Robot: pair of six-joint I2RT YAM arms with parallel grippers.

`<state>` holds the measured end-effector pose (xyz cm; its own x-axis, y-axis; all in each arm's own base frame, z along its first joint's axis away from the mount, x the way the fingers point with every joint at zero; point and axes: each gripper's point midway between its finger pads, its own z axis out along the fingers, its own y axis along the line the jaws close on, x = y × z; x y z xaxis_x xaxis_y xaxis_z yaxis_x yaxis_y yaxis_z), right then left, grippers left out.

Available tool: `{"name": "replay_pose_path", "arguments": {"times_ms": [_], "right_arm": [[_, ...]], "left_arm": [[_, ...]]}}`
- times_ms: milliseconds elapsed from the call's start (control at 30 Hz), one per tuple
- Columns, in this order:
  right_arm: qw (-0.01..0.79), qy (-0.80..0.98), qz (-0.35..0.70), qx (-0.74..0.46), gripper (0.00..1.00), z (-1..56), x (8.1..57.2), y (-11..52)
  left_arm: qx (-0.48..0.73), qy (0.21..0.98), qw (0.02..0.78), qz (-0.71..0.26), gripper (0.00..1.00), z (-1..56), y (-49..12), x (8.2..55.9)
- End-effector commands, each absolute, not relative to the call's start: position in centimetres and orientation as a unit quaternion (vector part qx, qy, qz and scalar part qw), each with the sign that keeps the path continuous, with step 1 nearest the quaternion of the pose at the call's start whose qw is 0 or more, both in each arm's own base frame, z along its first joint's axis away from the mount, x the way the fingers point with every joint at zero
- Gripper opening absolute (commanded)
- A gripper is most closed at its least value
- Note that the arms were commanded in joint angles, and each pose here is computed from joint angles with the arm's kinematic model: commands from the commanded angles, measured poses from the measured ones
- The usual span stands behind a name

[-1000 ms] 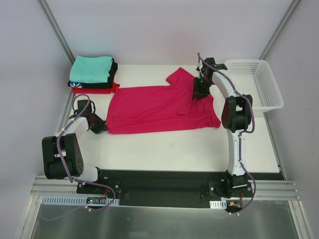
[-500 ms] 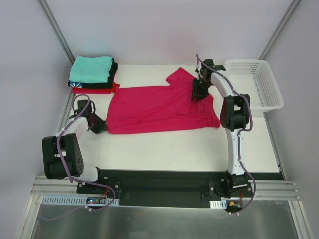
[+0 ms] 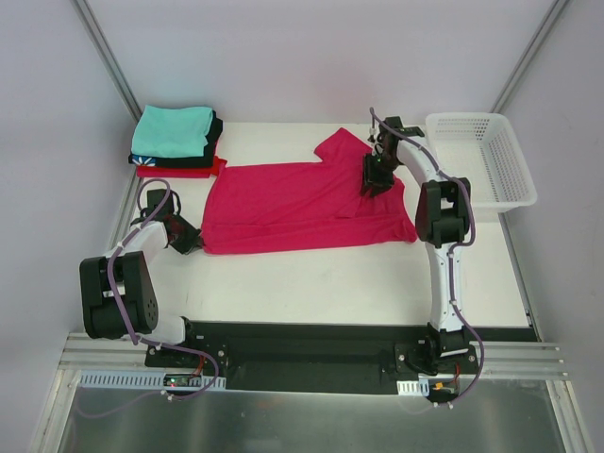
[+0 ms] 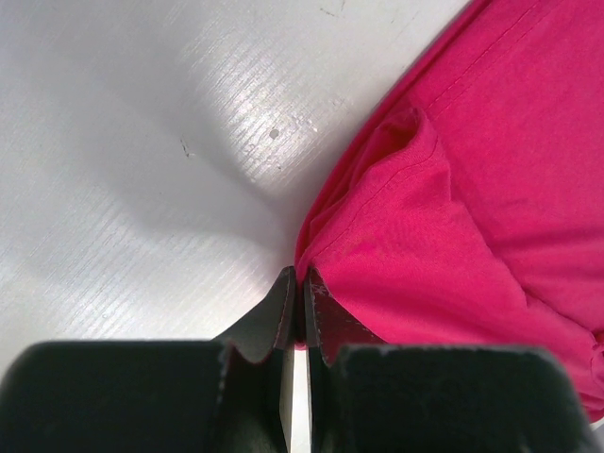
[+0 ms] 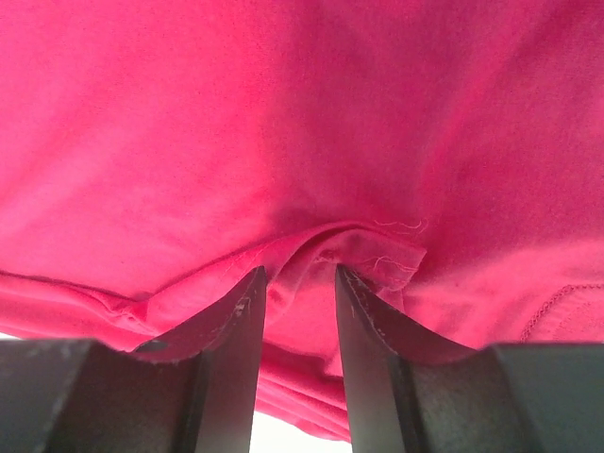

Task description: Fold and stack the t-shirts

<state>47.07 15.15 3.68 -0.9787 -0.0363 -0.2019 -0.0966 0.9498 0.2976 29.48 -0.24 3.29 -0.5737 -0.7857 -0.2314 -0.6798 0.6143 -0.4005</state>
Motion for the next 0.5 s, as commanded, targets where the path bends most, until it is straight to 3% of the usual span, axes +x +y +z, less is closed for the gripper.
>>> {"name": "replay_pose_path", "arguments": {"times_ms": [0,167,400,467], "right_arm": [[0.096,0.981,0.167,-0.035,0.38,3.7,47.1,16.0],[0.097,0.979,0.174,-0.031,0.37,3.4,47.5,16.5],[0.102,0.978,0.178,-0.030,0.11,3.2,48.0,17.1],[0.102,0.978,0.177,-0.030,0.07,3.3,48.0,17.0]], "left_arm": [[-0.418,0.878,0.191,-0.130,0.00,3.1,0.1,29.3],[-0.419,0.879,0.191,-0.129,0.00,3.0,0.1,29.2],[-0.418,0.880,0.186,-0.126,0.00,2.7,0.2,29.1],[-0.419,0.880,0.186,-0.125,0.00,2.7,0.2,29.0]]}}
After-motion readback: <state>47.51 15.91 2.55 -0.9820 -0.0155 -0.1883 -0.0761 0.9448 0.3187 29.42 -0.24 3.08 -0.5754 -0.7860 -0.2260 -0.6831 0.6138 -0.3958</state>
